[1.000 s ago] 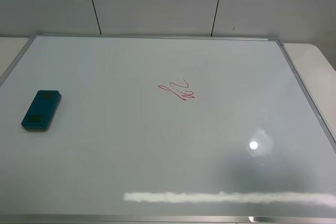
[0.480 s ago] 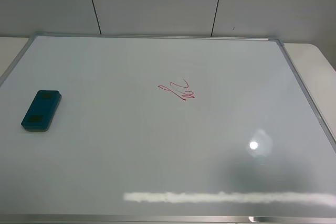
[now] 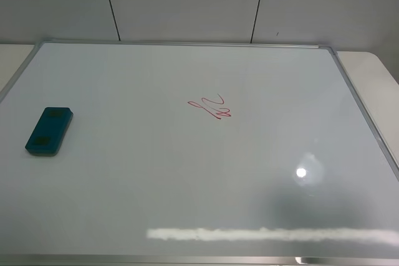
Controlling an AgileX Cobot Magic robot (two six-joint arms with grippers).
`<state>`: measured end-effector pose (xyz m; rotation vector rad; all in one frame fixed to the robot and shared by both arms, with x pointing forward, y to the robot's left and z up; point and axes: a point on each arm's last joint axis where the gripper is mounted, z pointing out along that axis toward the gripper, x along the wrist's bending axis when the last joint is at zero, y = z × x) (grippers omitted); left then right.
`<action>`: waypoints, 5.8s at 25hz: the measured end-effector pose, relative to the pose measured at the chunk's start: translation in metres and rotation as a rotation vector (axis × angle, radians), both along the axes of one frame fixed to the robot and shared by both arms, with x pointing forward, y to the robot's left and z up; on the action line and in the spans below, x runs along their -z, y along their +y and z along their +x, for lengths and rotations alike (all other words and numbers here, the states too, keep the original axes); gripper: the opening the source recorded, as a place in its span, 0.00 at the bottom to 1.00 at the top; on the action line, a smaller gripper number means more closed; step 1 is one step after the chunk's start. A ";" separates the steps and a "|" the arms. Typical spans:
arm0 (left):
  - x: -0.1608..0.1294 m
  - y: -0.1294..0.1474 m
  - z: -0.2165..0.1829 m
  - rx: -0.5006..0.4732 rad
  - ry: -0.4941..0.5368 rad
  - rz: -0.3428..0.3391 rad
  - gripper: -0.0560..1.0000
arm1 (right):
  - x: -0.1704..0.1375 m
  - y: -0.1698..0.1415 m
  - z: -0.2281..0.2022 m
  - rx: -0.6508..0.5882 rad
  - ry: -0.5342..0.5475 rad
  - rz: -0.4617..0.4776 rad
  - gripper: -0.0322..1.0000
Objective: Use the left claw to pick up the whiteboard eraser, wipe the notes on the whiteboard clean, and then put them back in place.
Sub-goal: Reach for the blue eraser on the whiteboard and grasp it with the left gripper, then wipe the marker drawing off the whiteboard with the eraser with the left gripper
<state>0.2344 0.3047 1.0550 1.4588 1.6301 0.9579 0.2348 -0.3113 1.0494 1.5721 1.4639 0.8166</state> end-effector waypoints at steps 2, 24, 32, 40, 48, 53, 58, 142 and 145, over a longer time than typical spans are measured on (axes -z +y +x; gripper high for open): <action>-0.004 0.000 0.006 -0.001 0.018 0.002 0.99 | 0.000 0.000 0.000 0.000 0.000 0.000 0.99; -0.006 -0.002 0.200 0.032 0.690 -0.075 0.99 | 0.000 0.000 0.000 0.000 0.000 0.000 0.99; 0.024 -0.002 0.222 0.056 0.841 -0.062 0.99 | 0.000 0.000 0.000 0.000 0.000 0.000 0.99; 0.051 -0.002 0.240 0.085 0.928 -0.063 0.99 | 0.000 0.000 0.000 0.000 0.000 0.000 0.99; 0.070 -0.006 0.258 0.122 0.945 -0.053 0.99 | 0.000 0.000 0.000 0.000 0.000 0.000 0.99; 0.078 -0.007 0.274 0.116 0.960 -0.069 0.99 | 0.000 0.000 0.000 0.000 0.000 0.000 0.99; 0.088 -0.013 0.286 0.123 0.978 -0.069 0.99 | 0.000 0.000 0.000 0.000 0.000 0.000 0.99; 0.097 -0.160 0.380 0.364 1.007 0.083 0.58 | 0.000 0.000 0.000 0.000 0.000 0.000 0.99; 0.094 -0.181 0.389 0.380 1.002 0.137 0.58 | 0.000 0.000 0.000 0.000 0.000 0.000 0.99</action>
